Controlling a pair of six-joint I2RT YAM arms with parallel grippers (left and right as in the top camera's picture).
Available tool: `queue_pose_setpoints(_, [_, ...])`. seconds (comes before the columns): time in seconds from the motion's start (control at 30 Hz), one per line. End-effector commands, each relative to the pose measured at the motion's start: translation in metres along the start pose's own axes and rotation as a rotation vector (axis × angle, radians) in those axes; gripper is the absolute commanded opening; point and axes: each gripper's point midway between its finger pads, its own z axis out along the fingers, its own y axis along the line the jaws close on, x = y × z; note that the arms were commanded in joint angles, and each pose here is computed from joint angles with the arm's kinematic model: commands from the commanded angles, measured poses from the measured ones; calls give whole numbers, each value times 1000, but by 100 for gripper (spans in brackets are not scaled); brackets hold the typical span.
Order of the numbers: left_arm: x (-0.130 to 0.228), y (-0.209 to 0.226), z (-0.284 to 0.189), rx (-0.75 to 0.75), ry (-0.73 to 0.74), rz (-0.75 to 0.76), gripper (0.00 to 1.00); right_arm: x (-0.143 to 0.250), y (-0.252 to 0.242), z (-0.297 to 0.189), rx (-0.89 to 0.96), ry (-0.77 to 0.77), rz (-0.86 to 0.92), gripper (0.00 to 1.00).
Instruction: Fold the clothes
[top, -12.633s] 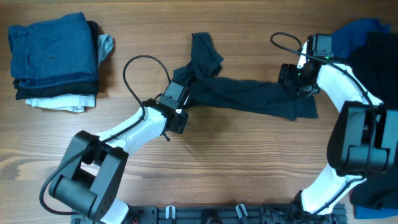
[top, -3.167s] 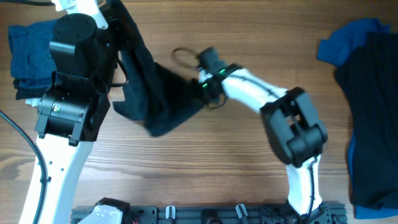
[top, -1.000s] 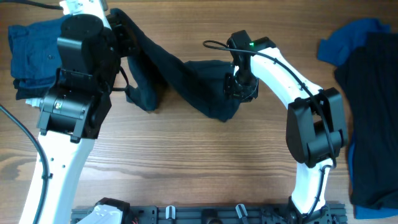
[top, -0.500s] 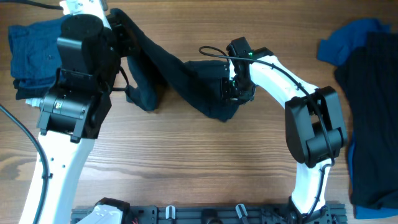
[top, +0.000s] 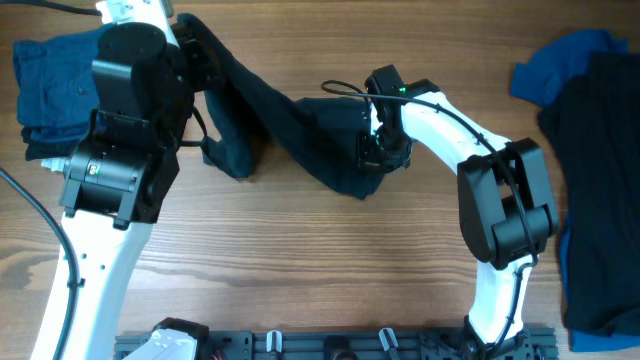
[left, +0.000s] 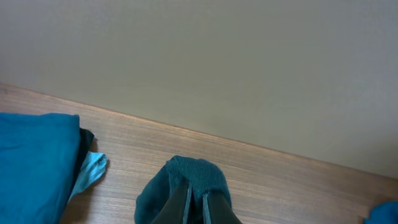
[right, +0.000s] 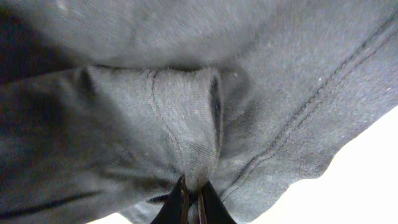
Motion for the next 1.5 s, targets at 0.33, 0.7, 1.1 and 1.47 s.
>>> queue_pose_setpoints(0.33, [-7, 4, -2, -16, -18, 7, 6, -23, 18, -34, -35, -79, -29, 9])
queue_pose_setpoints(0.7, [-6, 4, -2, -16, -16, 8, 5, -17, 30, -33, -93, -51, -11, 18])
queue_pose_setpoints(1.1, [-4, 5, -2, -19, -8, 9, 6, -10, 19, -13, -67, -40, -2, 27])
queue_pose_setpoints(1.47, [-4, 5, -2, -20, -7, 10, 6, -13, 17, -9, -62, -60, -16, 29])
